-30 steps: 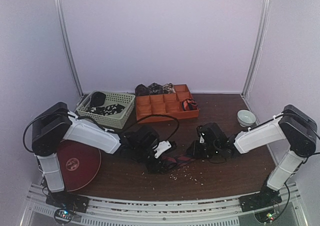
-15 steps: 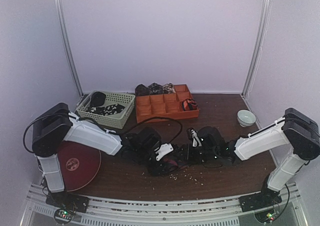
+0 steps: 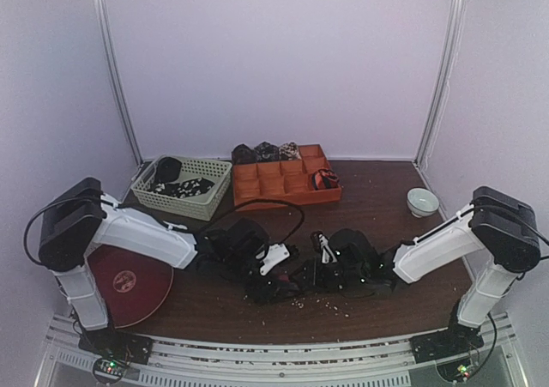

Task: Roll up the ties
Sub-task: Roll the tie at the center of the board.

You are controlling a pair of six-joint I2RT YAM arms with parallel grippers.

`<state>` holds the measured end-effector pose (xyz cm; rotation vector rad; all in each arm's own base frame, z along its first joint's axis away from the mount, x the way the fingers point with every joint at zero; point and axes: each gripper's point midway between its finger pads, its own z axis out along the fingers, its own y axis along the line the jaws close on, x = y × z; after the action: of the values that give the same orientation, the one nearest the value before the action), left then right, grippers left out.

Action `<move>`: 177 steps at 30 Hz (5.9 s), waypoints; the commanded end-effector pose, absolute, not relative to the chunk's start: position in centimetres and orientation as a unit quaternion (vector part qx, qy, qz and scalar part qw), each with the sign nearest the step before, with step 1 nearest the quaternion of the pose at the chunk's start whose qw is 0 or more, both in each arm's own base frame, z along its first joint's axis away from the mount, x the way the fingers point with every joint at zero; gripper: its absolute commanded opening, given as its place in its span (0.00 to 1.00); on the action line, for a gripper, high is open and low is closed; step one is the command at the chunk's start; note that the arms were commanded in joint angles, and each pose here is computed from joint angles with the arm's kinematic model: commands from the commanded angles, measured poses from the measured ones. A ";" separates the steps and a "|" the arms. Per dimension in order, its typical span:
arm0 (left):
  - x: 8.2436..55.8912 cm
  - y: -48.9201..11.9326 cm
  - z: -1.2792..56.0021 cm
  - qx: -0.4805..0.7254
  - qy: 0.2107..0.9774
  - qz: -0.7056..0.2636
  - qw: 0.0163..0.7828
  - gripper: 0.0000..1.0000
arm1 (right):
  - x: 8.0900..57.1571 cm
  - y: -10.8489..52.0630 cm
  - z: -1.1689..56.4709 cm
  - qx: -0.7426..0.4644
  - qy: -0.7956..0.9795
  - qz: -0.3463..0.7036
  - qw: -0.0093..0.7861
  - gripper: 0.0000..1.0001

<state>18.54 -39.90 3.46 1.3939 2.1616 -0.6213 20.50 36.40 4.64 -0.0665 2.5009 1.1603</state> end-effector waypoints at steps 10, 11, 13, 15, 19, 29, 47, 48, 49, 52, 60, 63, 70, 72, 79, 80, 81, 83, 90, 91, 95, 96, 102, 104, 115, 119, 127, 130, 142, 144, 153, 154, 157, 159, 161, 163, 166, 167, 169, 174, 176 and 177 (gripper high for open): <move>17.3 -35.8 5.5 0.390 0.832 -0.278 0.279 0.71 | 19.6 36.0 4.0 -0.033 0.898 0.386 0.207 0.30; 17.4 -35.5 5.6 0.373 0.838 -0.282 0.282 0.68 | 19.5 36.0 4.1 -0.033 0.898 0.385 0.209 0.30; 17.2 -35.5 6.3 0.349 0.837 -0.310 0.286 0.63 | 19.4 35.9 4.1 -0.032 0.899 0.382 0.212 0.30; 17.2 -35.5 7.1 0.318 0.836 -0.344 0.286 0.53 | 19.4 35.9 4.4 -0.033 0.900 0.374 0.221 0.29; 17.0 -34.7 5.9 0.282 0.850 -0.354 0.269 0.22 | 19.5 35.3 4.0 -0.036 0.907 0.352 0.229 0.29; 16.4 -35.6 4.2 0.271 0.854 -0.374 0.239 0.09 | 20.0 35.5 6.1 -0.057 0.905 0.340 0.251 0.38; 15.7 -36.0 2.6 0.281 0.859 -0.367 0.219 0.05 | 18.5 35.5 4.6 -0.068 0.913 0.329 0.230 0.25; 15.6 -36.3 2.5 0.283 0.859 -0.369 0.216 0.05 | 18.5 35.5 4.6 -0.071 0.913 0.326 0.233 0.24; 15.5 -36.5 2.3 0.285 0.858 -0.370 0.213 0.04 | 18.6 35.4 4.5 -0.073 0.914 0.323 0.235 0.24; 15.4 -37.1 2.1 0.288 0.852 -0.381 0.212 0.04 | 18.8 35.1 4.1 -0.078 0.916 0.312 0.240 0.22; 15.4 -39.0 4.2 0.314 0.818 -0.421 0.233 0.04 | 19.0 35.2 4.0 -0.095 0.909 0.316 0.255 0.21; 15.3 -39.8 5.5 0.326 0.803 -0.436 0.241 0.04 | 19.2 35.1 4.0 -0.097 0.907 0.316 0.262 0.21; 16.0 -40.5 6.5 0.337 0.800 -0.427 0.254 0.04 | 19.7 34.7 3.2 -0.096 0.905 0.316 0.269 0.20; 16.1 -40.7 6.5 0.338 0.800 -0.426 0.254 0.04 | 20.0 34.6 3.1 -0.096 0.904 0.316 0.271 0.19; 17.1 -41.3 7.3 0.336 0.803 -0.413 0.266 0.04 | 20.4 34.6 2.8 -0.091 0.902 0.322 0.271 0.19; 17.3 -41.3 7.7 0.336 0.804 -0.410 0.270 0.04 | 20.3 34.7 2.7 -0.089 0.902 0.327 0.269 0.19; 17.4 -41.3 8.0 0.336 0.804 -0.408 0.274 0.04 | 20.2 34.8 2.6 -0.086 0.902 0.331 0.265 0.19; 17.9 -40.9 8.5 0.332 0.809 -0.394 0.284 0.04 | 20.0 35.2 2.5 -0.080 0.900 0.345 0.255 0.19; 18.1 -39.6 8.0 0.327 0.823 -0.366 0.287 0.05 | 18.8 36.9 2.5 -0.032 0.880 0.427 0.207 0.19; 18.1 -39.5 7.8 0.326 0.824 -0.364 0.286 0.05 | 18.6 37.0 2.5 -0.025 0.876 0.437 0.202 0.19; 17.9 -39.4 7.4 0.323 0.825 -0.368 0.282 0.05 | 18.2 37.5 2.7 -0.011 0.866 0.464 0.186 0.19; 17.9 -39.5 7.5 0.323 0.825 -0.368 0.282 0.05 | 18.0 37.6 3.0 -0.010 0.861 0.474 0.183 0.19; 17.8 -40.0 8.2 0.328 0.818 -0.379 0.282 0.07 | 19.0 36.1 2.6 0.001 0.875 0.436 0.210 0.20; 17.7 -40.0 8.2 0.329 0.818 -0.381 0.280 0.09 | 19.4 35.4 2.4 -0.001 0.883 0.413 0.223 0.20; 16.8 -41.3 8.4 0.349 0.803 -0.406 0.263 0.18 | 19.6 33.9 1.9 -0.022 0.895 0.372 0.244 0.19; 16.5 -41.9 8.1 0.361 0.800 -0.407 0.251 0.20 | 19.8 32.6 2.1 -0.026 0.901 0.344 0.261 0.19; 16.7 -42.7 7.8 0.368 0.800 -0.404 0.246 0.20 | 20.5 30.2 2.0 -0.014 0.911 0.292 0.290 0.21; 16.8 -43.0 7.8 0.370 0.801 -0.402 0.245 0.20 | 20.7 29.3 2.0 -0.004 0.912 0.279 0.300 0.21; 17.6 -44.4 7.5 0.367 0.806 -0.392 0.249 0.20 | 21.5 28.8 8.1 -0.014 0.891 0.296 0.343 0.37; 17.6 -44.5 7.1 0.371 0.807 -0.387 0.246 0.20 | 21.4 29.8 8.6 -0.025 0.890 0.309 0.335 0.42; 17.1 -45.4 6.6 0.381 0.804 -0.387 0.241 0.20 | 20.8 31.5 7.2 -0.052 0.905 0.303 0.295 0.46; 17.1 -45.4 6.6 0.382 0.803 -0.389 0.241 0.20 | 20.7 31.4 6.7 -0.052 0.908 0.298 0.290 0.46; 17.3 -45.3 7.0 0.378 0.804 -0.387 0.247 0.21 | 20.4 30.8 5.3 -0.048 0.916 0.287 0.278 0.40; 17.9 -44.7 7.1 0.363 0.815 -0.371 0.259 0.23 | 20.1 30.6 4.7 -0.047 0.917 0.287 0.272 0.35; 18.6 -43.4 7.1 0.344 0.829 -0.348 0.272 0.24 | 19.7 30.8 4.5 -0.048 0.917 0.296 0.263 0.34; 19.0 -42.3 7.3 0.333 0.833 -0.341 0.281 0.29 | 19.5 31.2 4.5 -0.047 0.915 0.309 0.254 0.34; 18.6 -41.2 7.6 0.344 0.824 -0.343 0.292 0.45 | 18.9 32.0 4.7 -0.042 0.910 0.338 0.238 0.34; 18.2 -41.2 8.1 0.356 0.812 -0.352 0.301 0.51 | 18.8 32.1 4.8 -0.039 0.909 0.344 0.234 0.34; 17.3 -41.1 9.0 0.392 0.781 -0.368 0.317 0.72 | 18.7 32.3 4.8 -0.036 0.908 0.348 0.229 0.34; 17.4 -41.8 9.0 0.462 0.751 -0.337 0.330 0.89 | 18.9 32.1 4.7 -0.030 0.910 0.343 0.233 0.34; 17.6 -42.5 8.6 0.479 0.748 -0.327 0.322 0.91 | 19.0 32.1 4.7 -0.029 0.910 0.341 0.234 0.34; 17.5 -42.9 8.2 0.487 0.748 -0.326 0.313 0.92 | 19.0 32.1 4.7 -0.028 0.910 0.341 0.234 0.34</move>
<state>16.98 -40.93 7.38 1.1538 2.0810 -0.8855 19.44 32.56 5.80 -0.0906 2.4590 0.9548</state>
